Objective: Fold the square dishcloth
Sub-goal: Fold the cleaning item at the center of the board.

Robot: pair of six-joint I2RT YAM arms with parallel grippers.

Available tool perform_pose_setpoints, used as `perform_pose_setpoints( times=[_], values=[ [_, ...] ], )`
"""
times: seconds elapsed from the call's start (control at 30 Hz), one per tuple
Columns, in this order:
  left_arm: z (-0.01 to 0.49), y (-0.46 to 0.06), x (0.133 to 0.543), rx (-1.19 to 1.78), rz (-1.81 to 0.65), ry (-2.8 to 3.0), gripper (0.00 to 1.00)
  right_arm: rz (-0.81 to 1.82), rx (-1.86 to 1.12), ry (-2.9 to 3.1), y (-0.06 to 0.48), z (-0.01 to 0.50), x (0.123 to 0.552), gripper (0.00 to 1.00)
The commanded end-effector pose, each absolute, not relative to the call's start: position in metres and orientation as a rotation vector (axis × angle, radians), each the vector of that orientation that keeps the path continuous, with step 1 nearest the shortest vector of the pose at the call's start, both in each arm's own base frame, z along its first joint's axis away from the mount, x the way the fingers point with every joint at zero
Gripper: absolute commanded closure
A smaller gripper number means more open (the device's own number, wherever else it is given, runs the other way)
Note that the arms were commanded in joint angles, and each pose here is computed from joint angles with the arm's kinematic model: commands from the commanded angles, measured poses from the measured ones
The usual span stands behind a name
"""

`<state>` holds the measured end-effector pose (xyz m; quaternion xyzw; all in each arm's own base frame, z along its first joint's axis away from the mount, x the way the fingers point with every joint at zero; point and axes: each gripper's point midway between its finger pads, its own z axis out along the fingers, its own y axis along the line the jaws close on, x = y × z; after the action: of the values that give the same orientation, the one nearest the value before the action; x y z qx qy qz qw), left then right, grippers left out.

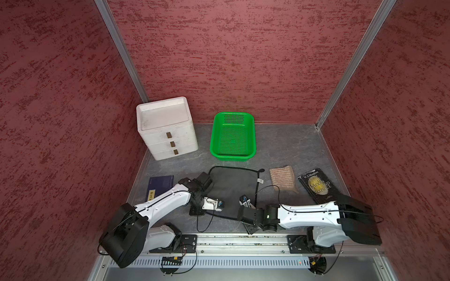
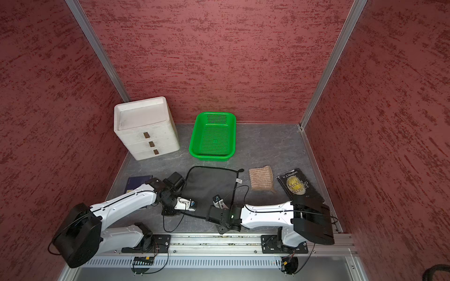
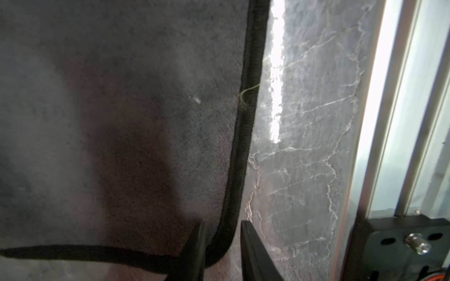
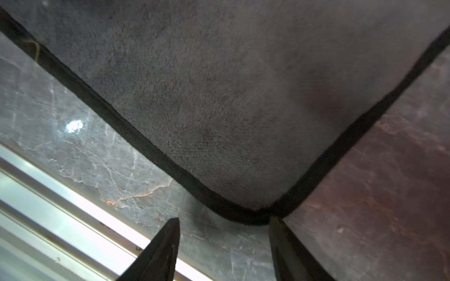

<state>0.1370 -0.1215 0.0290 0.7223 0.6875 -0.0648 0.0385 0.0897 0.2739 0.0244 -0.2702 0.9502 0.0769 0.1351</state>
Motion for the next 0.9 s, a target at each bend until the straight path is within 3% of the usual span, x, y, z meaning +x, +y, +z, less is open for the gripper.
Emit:
perform_pose_setpoints(
  times=[0.0,0.27,0.47,0.7,0.87],
  values=[
    [0.032,-0.12,0.134,2.216,-0.187,2.106,0.81,0.256,-0.858,2.722,0.289,0.031,0.089,0.38],
    [0.037,-0.113,0.129,2.238,-0.171,2.081,0.92,0.202,-0.872,2.741,0.287,0.03,0.09,0.47],
    [0.037,-0.111,0.127,2.237,-0.165,2.095,0.95,0.236,-0.955,2.659,0.296,0.056,0.088,0.39],
    [0.039,-0.106,0.127,2.222,-0.169,2.094,0.95,0.194,-0.994,2.692,0.303,0.029,0.095,0.39],
    [0.044,-0.104,0.127,2.205,-0.161,2.087,0.96,0.134,-0.963,2.734,0.291,0.013,0.098,0.48]
  ],
)
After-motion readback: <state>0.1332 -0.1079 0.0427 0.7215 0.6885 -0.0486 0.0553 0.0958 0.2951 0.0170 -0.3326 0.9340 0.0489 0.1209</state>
